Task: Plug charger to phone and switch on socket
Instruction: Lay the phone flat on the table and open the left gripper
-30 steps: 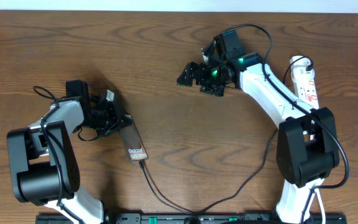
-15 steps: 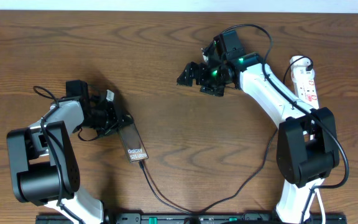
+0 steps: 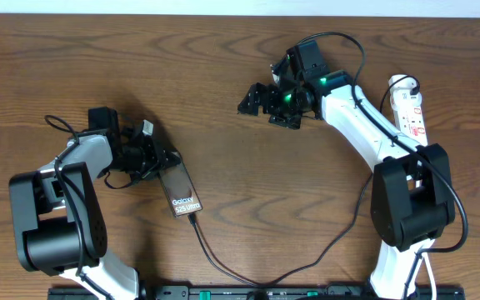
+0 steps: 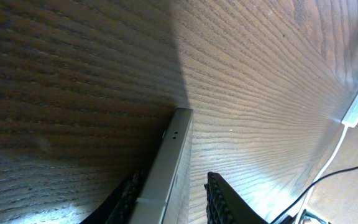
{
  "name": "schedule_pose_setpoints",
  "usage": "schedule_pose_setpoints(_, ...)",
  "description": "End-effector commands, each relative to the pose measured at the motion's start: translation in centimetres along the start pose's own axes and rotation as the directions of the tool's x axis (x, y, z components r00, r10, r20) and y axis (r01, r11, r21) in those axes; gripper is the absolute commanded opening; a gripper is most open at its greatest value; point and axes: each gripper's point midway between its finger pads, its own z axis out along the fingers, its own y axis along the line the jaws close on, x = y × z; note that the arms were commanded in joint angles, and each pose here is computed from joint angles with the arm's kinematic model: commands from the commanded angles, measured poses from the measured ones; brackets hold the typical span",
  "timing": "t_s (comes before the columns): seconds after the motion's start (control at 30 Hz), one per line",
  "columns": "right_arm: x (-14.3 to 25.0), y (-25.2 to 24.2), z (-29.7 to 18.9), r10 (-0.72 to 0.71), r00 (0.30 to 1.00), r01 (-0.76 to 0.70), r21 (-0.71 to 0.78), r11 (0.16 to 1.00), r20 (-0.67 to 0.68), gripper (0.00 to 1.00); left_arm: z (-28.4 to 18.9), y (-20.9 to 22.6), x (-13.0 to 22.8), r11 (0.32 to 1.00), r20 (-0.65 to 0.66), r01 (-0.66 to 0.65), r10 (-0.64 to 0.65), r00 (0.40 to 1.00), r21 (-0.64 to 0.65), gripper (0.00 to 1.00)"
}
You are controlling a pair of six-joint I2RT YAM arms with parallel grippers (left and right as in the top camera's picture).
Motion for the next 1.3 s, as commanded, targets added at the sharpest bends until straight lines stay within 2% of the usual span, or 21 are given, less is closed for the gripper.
schedule_pose_setpoints(0.0, -0.48, 1.03, -1.46, -0.03, 0.999, 0.031, -0.015, 0.999, 0.032, 0.96, 0.25, 0.27, 0.6, 1.0, -0.014, -0.002, 0.001, 1.0, -0.006, 0.33)
schedule_pose_setpoints(0.07, -0.47, 1.03, -1.46, -0.03, 0.999, 0.031, -0.015, 0.999, 0.032, 0.96, 0.26, 0.28, 0.62, 1.0, -0.015, -0.001, 0.001, 1.0, -0.006, 0.35)
schedule_pose_setpoints(0.23, -0.48, 1.03, -1.46, -0.031, 0.999, 0.031, -0.015, 0.999, 0.032, 0.96, 0.26, 0.29, 0.63, 1.0, -0.015, -0.001, 0.001, 1.0, -0.006, 0.48)
schedule_pose_setpoints(0.43, -0.47, 1.03, -1.46, -0.03, 0.999, 0.031, -0.015, 0.999, 0.032, 0.96, 0.26, 0.29, 0.63, 1.0, -0.015, -0.001, 0.001, 1.0, -0.006, 0.55)
schedule_pose_setpoints(0.63, -0.48, 1.03, -1.46, -0.03, 0.999, 0.031, -0.015, 0.999, 0.032, 0.96, 0.26, 0.29, 0.63, 1.0, -0.015, -0.001, 0.001, 1.0, -0.006, 0.73)
schedule_pose_setpoints(0.77, -0.48, 1.03, -1.46, -0.031, 0.999, 0.031, -0.015, 0.999, 0.032, 0.96, 0.26, 0.29, 0.63, 1.0, -0.015, -0.001, 0.001, 1.0, -0.006, 0.75)
schedule_pose_setpoints(0.8, -0.47, 1.03, -1.46, -0.03, 0.999, 0.031, -0.015, 0.999, 0.032, 0.96, 0.26, 0.29, 0.63, 1.0, -0.015, -0.001, 0.001, 1.0, -0.006, 0.79)
schedule_pose_setpoints(0.97, -0.47, 1.02, -1.46, -0.03, 0.999, 0.031, -0.015, 0.999, 0.032, 0.96, 0.26, 0.29, 0.67, 1.0, -0.016, 0.0, 0.0, 1.0, -0.007, 0.84)
schedule_pose_setpoints(1.27, -0.37, 0.96, -1.46, -0.027, 0.999, 0.027, -0.013, 1.0, 0.028, 0.96, 0.27, 0.39, 1.03, 1.0, -0.029, 0.012, -0.012, 1.0, -0.011, 0.86)
